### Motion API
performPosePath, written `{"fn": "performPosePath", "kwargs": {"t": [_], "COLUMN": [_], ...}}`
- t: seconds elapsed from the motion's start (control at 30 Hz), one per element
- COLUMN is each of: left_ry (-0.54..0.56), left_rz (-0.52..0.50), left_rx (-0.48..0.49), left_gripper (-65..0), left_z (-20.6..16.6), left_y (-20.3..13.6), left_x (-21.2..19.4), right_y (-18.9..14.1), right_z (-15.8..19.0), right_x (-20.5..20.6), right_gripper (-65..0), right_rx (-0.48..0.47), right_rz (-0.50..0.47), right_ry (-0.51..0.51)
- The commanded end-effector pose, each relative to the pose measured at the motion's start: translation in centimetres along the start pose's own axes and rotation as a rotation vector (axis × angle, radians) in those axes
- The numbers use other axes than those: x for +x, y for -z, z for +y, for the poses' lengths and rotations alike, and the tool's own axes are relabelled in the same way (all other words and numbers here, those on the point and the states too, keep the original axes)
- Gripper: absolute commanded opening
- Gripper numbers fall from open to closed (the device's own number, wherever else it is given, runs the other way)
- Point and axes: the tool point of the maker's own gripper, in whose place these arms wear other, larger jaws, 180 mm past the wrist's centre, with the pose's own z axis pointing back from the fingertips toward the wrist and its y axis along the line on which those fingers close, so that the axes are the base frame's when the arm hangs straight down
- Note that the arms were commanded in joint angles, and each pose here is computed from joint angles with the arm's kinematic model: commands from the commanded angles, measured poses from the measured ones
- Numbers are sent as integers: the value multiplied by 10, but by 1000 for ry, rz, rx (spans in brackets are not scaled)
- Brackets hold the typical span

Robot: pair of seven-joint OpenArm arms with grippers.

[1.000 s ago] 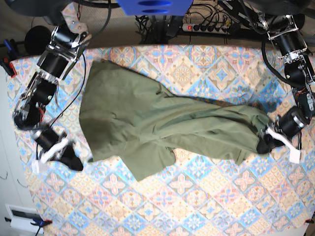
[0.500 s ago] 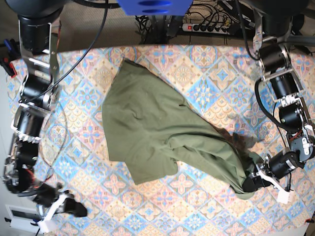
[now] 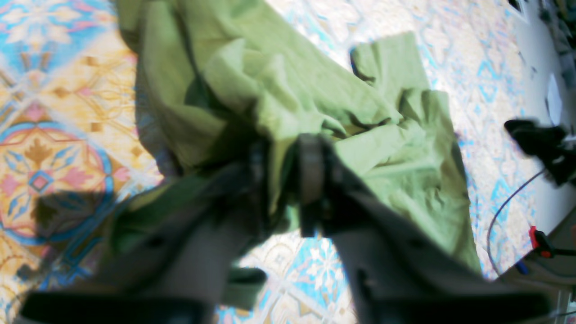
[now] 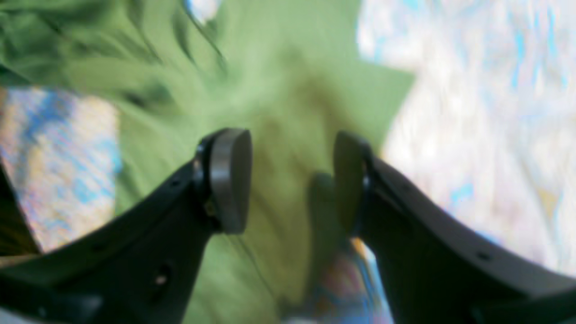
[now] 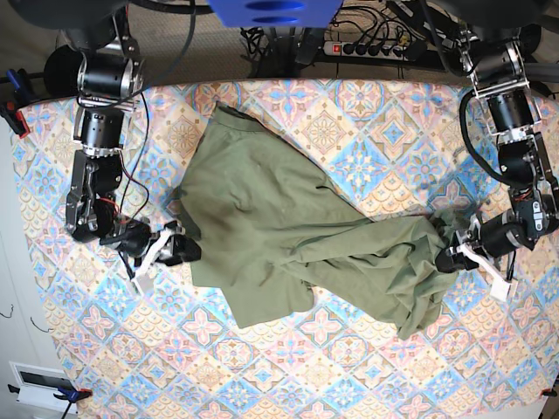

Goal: Layout the t-shirt on the table in an organized manner, then fold the t-shirt properly

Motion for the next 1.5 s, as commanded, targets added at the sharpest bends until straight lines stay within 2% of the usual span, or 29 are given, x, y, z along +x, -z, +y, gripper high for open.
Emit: {"fn": "performPosePath", "kwargs": {"t": [0.0, 0.17, 0.27, 0.57, 0.8, 0.9, 1.03, 1.2, 1.47], "left_ry": [42, 69, 70, 61, 49, 47, 47, 46, 47], "left_rz": [-58, -78, -79, -63, -83, -81, -81, -83, -88], "left_rx": [-17, -23, -25, -18, -9, -8, -8, -8, -11], "left_gripper": [-428, -243, -197, -193, -193, -193, -193, -193, -193], "left_z": [-9, -17, -17, -13, -8, -8, -8, -7, -9], "left_y": [-10, -14, -14, -14, -19, -19, -19, -19, -19], "left_x": [22, 26, 27, 18, 22, 21, 21, 21, 23], "right_y": [-5, 3, 5, 15, 25, 25, 25, 4, 1], "right_z": [-2, -5, -3, -8, 8, 7, 6, -21, -23], "right_x": [20, -1, -4, -45, -73, -73, -60, -54, -52], "right_gripper": [-361, -361, -361, -361, -361, -361, -361, -361, -361], "right_rx": [-12, -55, -50, -36, -3, -3, -6, -67, -74], "right_rz": [-46, 27, 31, 67, 139, 133, 62, 1, -11], "right_ry": [-29, -51, -46, 44, 22, 25, 32, 114, 122]}}
